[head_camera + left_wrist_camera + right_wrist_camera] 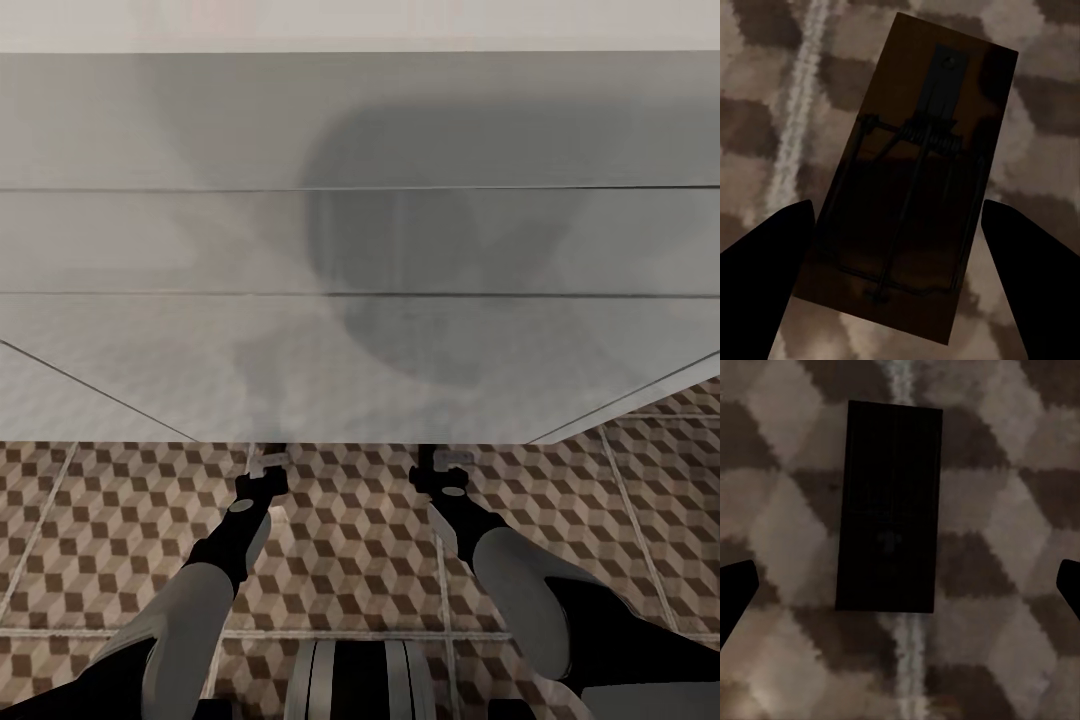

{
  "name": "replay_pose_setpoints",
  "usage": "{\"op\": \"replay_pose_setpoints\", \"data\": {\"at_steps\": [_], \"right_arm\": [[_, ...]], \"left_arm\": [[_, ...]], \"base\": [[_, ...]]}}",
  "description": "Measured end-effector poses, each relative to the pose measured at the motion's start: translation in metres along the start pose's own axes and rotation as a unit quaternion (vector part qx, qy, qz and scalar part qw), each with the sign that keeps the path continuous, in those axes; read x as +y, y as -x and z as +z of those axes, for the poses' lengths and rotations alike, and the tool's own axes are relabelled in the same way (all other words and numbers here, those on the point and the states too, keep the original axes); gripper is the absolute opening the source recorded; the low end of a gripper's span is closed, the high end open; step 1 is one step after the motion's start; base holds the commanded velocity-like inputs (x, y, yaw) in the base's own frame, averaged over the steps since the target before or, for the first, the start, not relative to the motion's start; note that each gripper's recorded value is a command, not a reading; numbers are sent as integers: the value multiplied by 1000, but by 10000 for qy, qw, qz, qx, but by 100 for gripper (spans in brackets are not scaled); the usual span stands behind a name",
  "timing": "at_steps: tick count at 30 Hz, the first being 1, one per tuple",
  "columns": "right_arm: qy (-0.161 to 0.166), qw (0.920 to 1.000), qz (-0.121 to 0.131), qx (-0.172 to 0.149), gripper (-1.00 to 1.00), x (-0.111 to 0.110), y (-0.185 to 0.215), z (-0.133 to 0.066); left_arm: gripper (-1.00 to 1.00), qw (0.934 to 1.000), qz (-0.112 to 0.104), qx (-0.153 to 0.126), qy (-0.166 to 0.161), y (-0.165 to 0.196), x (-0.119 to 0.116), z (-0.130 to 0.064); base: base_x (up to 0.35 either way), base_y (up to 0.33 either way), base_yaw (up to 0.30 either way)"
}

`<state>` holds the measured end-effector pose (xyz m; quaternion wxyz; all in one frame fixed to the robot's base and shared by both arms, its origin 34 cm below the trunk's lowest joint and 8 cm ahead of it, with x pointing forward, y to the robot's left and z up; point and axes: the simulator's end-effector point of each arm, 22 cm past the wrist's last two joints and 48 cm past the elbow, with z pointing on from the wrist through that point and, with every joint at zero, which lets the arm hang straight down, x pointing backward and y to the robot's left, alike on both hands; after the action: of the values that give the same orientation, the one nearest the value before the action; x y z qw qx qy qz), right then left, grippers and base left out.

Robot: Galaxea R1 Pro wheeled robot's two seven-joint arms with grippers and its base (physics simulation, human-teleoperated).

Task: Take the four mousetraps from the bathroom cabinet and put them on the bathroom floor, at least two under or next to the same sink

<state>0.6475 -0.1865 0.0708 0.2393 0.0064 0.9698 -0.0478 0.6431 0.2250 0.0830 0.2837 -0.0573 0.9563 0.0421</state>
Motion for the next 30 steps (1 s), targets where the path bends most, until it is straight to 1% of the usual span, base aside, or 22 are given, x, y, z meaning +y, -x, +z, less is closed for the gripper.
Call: {"op": "replay_pose_setpoints", "data": {"at_steps": [5, 9, 12, 14, 16, 17, 20, 24, 30], "right_arm": [[-1, 10000, 1, -6, 100, 0, 1, 0], [-6, 10000, 1, -7, 100, -1, 1, 0], [-8, 10000, -1, -7, 100, -1, 1, 0], [-14, 10000, -6, -9, 100, -2, 1, 0], [-52, 10000, -15, -9, 100, -8, 1, 1], [-96, 10000, -22, -10, 100, -15, 0, 3], [-157, 9999, -34, -11, 100, -25, 0, 4], [-187, 9998, -42, -16, 100, -29, 0, 5], [-192, 9998, -47, -32, 100, -30, 1, 5]], "left_arm": [[-100, 10000, 9, 18, 1, -1, 0, 0], [-100, 9999, 26, 92, -35, -7, -3, 0], [-100, 9997, 42, 215, -147, -15, -11, 0], [-100, 9992, 50, 288, -286, -16, -21, 2], [-100, 9985, 56, 342, -416, -13, -31, 4], [-100, 9981, 64, 381, -478, -11, -36, 5], [-100, 9975, 74, 424, -555, -8, -42, 7], [-100, 9971, 72, 459, -608, -6, -47, 8], [-100, 9969, 66, 464, -633, -6, -49, 8]], "base": [[0, 0, 0], [0, 0, 0], [0, 0, 0], [0, 0, 0], [0, 0, 0], [0, 0, 0], [0, 0, 0], [0, 0, 0], [0, 0, 0]]}}
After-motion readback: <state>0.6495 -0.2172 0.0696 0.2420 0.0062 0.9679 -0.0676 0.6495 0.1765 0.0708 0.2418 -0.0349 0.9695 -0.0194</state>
